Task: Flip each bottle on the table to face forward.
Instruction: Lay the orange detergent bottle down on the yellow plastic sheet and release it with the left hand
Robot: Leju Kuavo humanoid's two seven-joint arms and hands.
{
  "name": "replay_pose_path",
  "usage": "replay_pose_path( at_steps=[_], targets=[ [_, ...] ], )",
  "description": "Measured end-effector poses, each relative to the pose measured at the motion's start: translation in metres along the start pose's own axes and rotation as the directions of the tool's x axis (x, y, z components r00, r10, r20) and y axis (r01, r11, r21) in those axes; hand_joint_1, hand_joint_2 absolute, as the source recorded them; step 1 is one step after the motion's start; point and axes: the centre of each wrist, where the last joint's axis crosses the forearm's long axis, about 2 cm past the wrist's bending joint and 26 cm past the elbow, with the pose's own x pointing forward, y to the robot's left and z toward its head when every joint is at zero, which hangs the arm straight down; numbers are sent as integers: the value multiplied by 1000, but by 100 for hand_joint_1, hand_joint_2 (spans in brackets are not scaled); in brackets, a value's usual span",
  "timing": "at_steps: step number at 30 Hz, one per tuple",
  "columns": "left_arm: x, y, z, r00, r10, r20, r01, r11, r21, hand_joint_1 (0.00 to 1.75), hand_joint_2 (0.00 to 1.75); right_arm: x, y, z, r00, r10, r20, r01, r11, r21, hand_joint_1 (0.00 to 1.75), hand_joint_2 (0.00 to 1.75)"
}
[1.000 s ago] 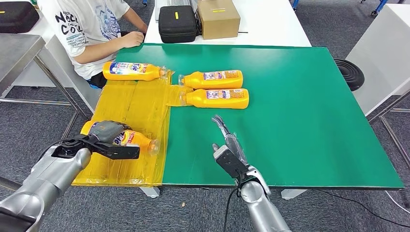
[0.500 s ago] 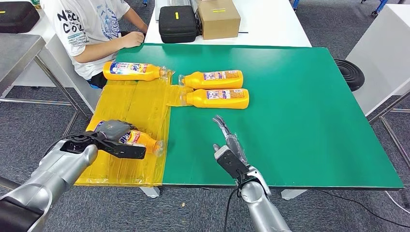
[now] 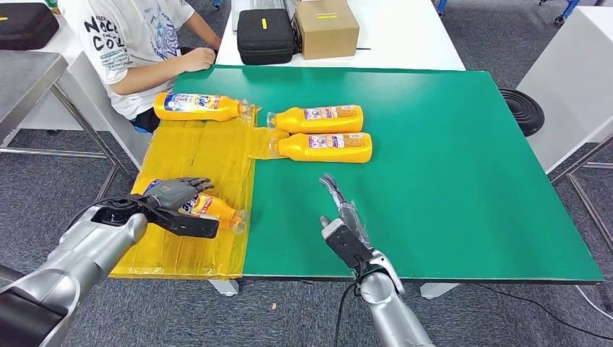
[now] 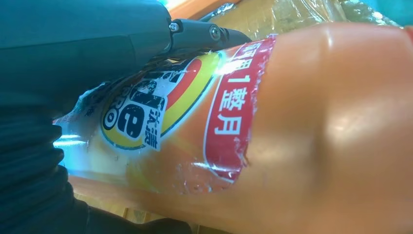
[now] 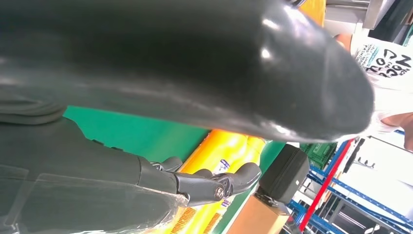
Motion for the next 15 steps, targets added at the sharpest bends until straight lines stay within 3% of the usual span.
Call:
replay_pose_path(
  at_steps=[9, 15],
  targets=[
    [-2, 2, 1, 1000, 8, 21, -7, 1000, -26, 0, 175, -2, 0, -1, 1000, -6, -6, 6, 1000, -2, 0, 0],
    [-18, 6, 9, 997, 31, 73, -25, 997, -71, 0, 175, -3, -1, -1, 1000, -8, -12, 8, 1000, -4, 0, 0]
  ],
)
